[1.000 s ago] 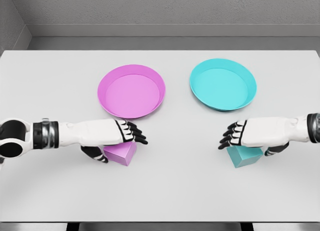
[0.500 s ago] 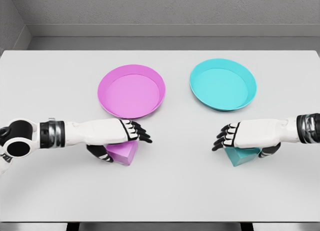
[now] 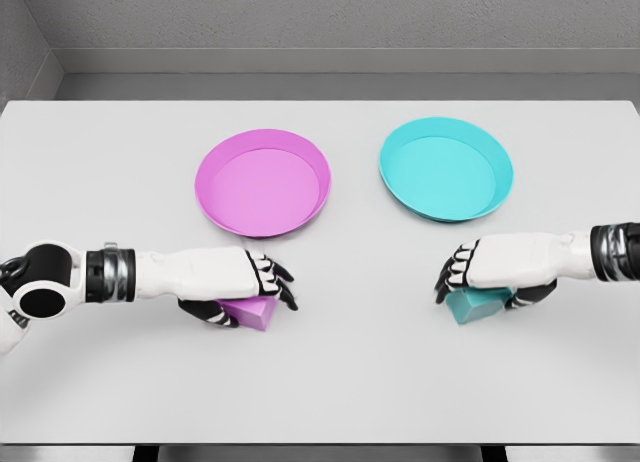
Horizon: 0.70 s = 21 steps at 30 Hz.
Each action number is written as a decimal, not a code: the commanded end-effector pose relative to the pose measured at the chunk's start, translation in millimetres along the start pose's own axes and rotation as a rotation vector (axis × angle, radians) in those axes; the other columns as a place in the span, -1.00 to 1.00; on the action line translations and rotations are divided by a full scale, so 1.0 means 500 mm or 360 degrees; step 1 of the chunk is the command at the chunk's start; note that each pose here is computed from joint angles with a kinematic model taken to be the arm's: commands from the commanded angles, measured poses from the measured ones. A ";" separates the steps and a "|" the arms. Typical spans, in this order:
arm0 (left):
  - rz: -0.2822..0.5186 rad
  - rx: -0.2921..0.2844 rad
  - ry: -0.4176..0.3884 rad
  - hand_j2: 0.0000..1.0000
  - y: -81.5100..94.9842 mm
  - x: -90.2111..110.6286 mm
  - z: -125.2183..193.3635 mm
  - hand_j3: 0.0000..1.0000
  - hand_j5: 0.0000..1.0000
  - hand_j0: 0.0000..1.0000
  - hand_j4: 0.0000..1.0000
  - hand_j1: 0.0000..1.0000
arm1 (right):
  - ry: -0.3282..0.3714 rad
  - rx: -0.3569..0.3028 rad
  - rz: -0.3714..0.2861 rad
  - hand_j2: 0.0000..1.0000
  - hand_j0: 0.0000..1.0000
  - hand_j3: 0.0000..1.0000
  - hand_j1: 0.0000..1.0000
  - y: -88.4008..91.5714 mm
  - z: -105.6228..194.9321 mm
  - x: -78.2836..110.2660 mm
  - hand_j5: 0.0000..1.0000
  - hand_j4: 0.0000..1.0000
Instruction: Place the blocks in the corresponding plates according to their colors
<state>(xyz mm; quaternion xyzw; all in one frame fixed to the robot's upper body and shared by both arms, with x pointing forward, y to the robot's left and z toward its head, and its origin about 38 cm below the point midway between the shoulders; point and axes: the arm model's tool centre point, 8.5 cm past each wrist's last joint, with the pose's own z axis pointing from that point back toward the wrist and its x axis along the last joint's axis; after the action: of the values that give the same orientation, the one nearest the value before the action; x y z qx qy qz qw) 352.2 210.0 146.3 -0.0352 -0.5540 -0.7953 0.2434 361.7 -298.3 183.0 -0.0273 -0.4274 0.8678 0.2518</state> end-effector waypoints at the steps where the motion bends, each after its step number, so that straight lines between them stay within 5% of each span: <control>1: -0.0012 -0.0012 -0.0019 0.29 -0.003 0.003 0.000 0.29 0.29 0.29 0.29 0.29 | 0.0030 0.0017 0.0007 0.44 0.44 0.44 0.44 0.006 0.001 -0.011 0.44 0.44; 10: -0.0080 0.0003 -0.0061 -0.01 0.022 0.005 0.006 -0.01 -0.01 -0.01 -0.01 -0.01 | 0.0110 -0.0075 -0.0034 0.35 0.35 0.35 0.35 -0.012 0.026 -0.042 0.35 0.35; 17: -0.0179 0.0042 -0.0029 -0.09 0.081 -0.007 0.018 -0.09 -0.09 -0.09 -0.09 -0.09 | 0.0125 -0.0269 -0.0134 0.35 0.35 0.35 0.35 -0.052 0.063 -0.065 0.35 0.35; 21: -0.0203 0.0058 0.0064 -0.09 0.113 -0.047 0.034 -0.09 -0.09 -0.09 -0.09 -0.09 | 0.0171 -0.0403 -0.0217 0.35 0.35 0.35 0.35 -0.072 0.104 -0.093 0.35 0.35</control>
<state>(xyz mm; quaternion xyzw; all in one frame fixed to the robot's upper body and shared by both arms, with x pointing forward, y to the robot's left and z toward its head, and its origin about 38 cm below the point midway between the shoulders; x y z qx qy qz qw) 389.3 212.7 199.6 0.0223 -0.5623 -0.8059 0.1838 397.6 -330.1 224.5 -0.0692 -0.5023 0.8034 0.3121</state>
